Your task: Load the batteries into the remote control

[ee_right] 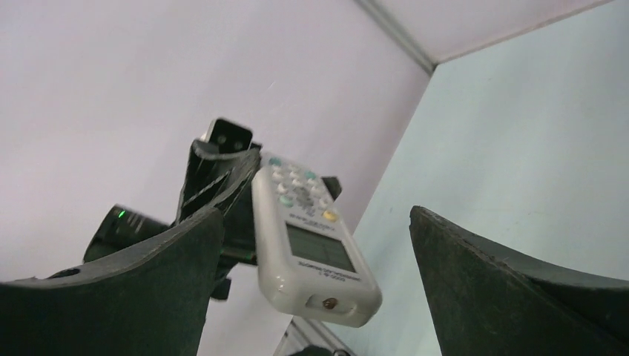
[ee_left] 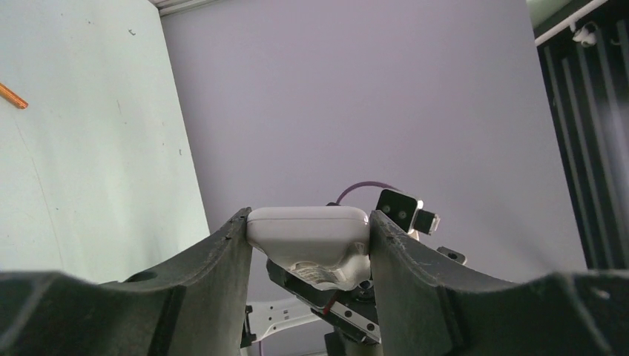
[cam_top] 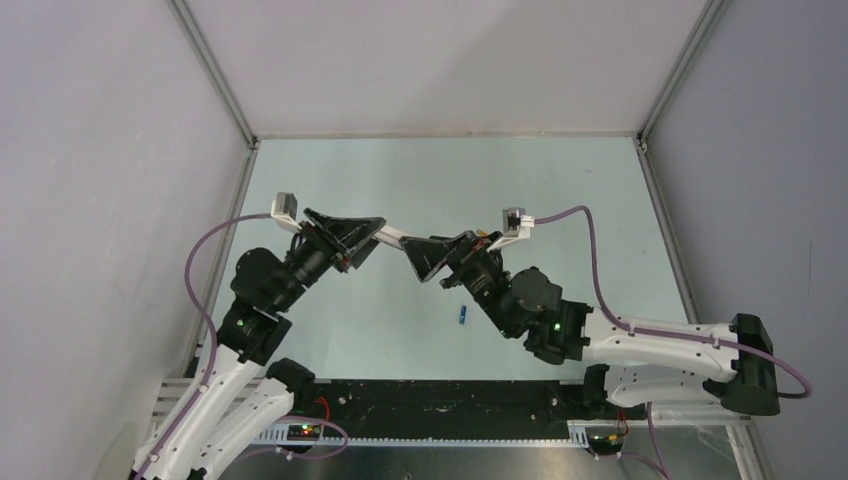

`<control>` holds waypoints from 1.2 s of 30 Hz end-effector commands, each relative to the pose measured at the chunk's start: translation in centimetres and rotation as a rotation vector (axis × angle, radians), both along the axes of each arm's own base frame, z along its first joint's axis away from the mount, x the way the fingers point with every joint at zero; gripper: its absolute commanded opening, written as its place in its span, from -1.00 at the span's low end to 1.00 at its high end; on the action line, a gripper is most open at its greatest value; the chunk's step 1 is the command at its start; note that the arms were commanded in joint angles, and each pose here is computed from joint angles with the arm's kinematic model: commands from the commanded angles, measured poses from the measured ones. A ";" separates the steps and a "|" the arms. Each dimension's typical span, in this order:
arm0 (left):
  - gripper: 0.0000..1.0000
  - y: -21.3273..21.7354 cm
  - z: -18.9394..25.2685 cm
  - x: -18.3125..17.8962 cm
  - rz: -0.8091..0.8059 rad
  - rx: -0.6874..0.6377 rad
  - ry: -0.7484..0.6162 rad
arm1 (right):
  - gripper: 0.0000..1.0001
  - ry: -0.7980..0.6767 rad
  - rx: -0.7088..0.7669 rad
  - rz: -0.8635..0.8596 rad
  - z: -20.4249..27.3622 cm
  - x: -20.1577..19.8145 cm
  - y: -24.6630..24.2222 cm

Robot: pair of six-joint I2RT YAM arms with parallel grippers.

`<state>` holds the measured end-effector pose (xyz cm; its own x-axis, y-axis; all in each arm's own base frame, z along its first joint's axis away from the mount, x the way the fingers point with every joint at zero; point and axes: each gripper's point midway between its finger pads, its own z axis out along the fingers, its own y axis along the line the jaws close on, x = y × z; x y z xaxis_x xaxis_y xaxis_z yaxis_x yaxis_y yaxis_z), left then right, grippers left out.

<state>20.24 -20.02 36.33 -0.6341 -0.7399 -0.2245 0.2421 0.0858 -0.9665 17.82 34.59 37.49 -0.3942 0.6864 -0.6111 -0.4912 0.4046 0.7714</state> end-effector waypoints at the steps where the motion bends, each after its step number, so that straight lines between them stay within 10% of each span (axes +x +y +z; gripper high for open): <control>1: -1.00 0.7 1.5 -0.1 0.029 -0.109 0.026 | 0.99 0.022 0.092 -0.205 1.0 2.4 -1.9; 20: -0.99 1.1 -2.1 1.5 0.092 -0.136 0.146 | 0.84 0.045 0.106 -0.271 -1.7 3.4 1.5; 29: -0.99 1.3 -2.7 1.3 0.099 -0.147 0.156 | 0.38 0.066 0.164 -0.315 -2.0 4.1 1.6; 36: -0.99 1.4 -2.8 0.8 0.086 -0.164 0.160 | 0.79 0.040 0.196 -0.312 -1.6 4.4 2.0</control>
